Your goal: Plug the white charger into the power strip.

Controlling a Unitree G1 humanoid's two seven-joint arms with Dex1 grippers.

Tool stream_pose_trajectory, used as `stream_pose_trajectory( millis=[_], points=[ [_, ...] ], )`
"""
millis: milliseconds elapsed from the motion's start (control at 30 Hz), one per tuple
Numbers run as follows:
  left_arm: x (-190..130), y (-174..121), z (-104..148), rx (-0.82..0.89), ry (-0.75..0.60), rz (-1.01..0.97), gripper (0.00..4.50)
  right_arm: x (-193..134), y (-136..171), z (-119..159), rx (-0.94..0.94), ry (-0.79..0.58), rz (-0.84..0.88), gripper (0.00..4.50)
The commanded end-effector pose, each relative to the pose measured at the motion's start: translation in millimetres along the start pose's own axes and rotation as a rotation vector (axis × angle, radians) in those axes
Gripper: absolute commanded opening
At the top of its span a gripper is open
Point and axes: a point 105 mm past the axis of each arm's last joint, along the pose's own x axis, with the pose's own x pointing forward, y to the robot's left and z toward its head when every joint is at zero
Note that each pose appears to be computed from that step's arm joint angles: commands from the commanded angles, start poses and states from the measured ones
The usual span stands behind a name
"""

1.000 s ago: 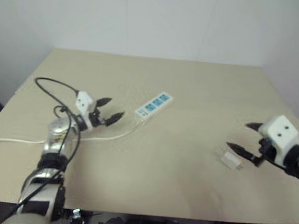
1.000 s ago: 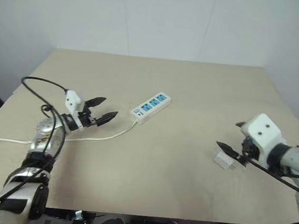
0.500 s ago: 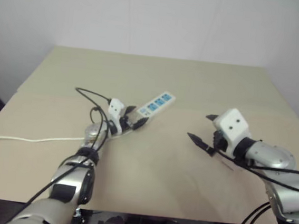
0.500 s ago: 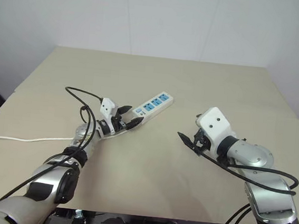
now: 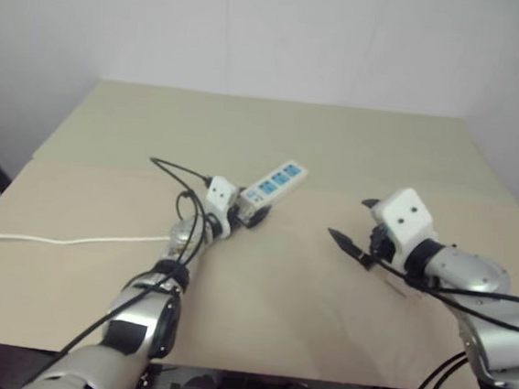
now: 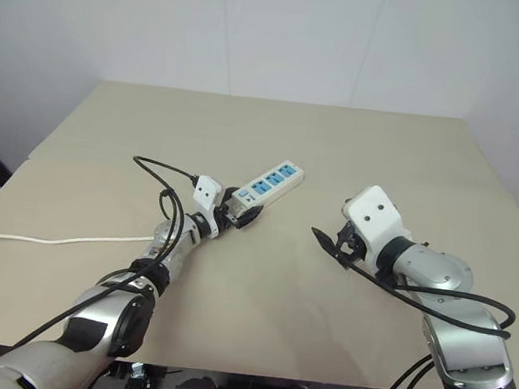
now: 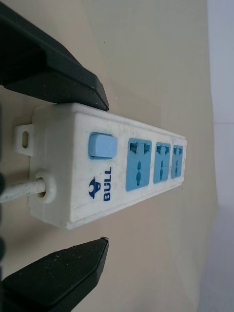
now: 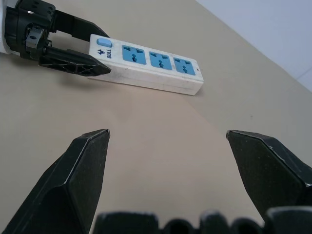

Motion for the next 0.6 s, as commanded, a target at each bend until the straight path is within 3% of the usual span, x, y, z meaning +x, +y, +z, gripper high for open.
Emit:
stream_pose_trajectory(
  millis=[33,200,367,600],
  points=[
    [6.6,-2.0,7.1,0.022,-0.002,-0.004,4.49,-5.1,-5.8,8.3,-0.023,-0.027,-0.037,4.5],
    [5.7,-1.6,0.5,0.036,0.037,0.0,4.49,-3.6,-3.7,6.6,-0.018,-0.024,-0.037,4.5],
    [6.0,0.4,-5.3,0.044,0.08,0.023,3.28,-2.0,-1.5,4.8,-0.018,-0.019,-0.036,4.5],
    [7.3,-6.8,-5.0,0.042,0.087,-0.039,3.24,-1.7,-4.2,4.6,-0.02,-0.015,-0.047,4.5]
  ],
)
